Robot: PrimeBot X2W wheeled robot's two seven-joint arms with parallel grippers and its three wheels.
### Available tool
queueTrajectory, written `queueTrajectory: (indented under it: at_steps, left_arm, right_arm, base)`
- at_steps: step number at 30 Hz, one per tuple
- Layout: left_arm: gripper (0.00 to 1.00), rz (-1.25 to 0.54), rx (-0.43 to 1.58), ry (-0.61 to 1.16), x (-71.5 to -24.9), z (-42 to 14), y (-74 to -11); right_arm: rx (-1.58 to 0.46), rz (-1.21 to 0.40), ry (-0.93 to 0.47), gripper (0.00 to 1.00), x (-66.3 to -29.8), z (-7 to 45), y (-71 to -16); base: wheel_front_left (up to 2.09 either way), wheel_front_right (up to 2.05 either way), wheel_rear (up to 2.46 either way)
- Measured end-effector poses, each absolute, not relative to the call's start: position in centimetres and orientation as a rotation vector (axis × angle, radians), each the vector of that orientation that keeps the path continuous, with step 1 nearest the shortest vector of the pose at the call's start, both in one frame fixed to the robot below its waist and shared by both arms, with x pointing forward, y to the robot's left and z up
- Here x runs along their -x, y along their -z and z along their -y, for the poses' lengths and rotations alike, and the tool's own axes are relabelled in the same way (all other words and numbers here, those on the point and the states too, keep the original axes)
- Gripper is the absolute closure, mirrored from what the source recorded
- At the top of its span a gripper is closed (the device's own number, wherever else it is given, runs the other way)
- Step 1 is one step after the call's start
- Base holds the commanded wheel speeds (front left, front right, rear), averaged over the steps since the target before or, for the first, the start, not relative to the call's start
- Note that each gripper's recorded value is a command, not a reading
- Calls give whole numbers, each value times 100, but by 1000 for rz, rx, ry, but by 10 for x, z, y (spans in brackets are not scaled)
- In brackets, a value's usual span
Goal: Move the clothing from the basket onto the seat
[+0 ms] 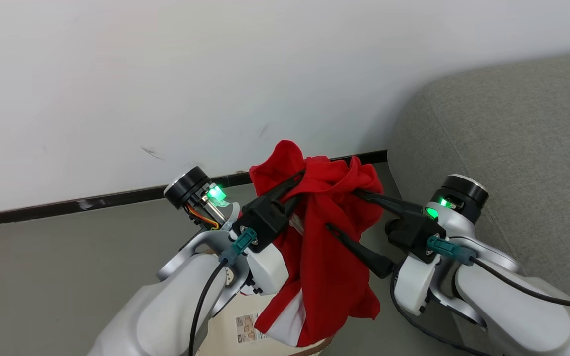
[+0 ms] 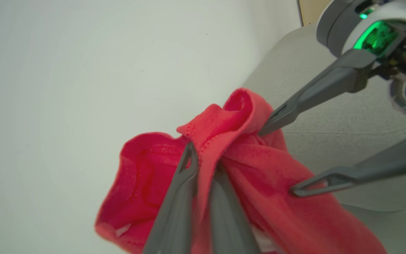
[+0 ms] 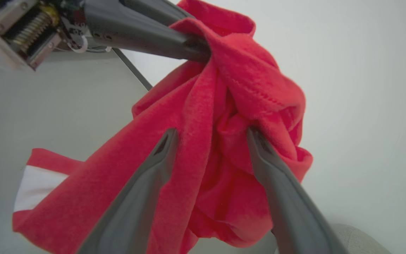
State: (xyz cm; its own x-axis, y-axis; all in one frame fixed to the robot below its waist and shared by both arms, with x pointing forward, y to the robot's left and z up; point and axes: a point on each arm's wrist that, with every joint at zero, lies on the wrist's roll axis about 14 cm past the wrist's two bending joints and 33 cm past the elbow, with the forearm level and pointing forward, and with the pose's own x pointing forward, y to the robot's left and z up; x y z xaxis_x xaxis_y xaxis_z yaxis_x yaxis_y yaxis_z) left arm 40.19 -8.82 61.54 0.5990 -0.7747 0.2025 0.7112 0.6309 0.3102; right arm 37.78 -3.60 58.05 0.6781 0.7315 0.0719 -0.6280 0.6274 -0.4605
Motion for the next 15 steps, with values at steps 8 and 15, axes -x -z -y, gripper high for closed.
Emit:
queueTrajectory:
  at_steps: [8,15]
  left_arm:
    - [100,320,-202,869,-402,88,-613]
    - [100,320,-201,876,-400,90,-612]
  right_arm:
    - [520,292,-784,0,-390,37,-587]
    - [524,230,-802,0,-392,31,-567]
  base:
    - [0,0,0]
    - [0,0,0]
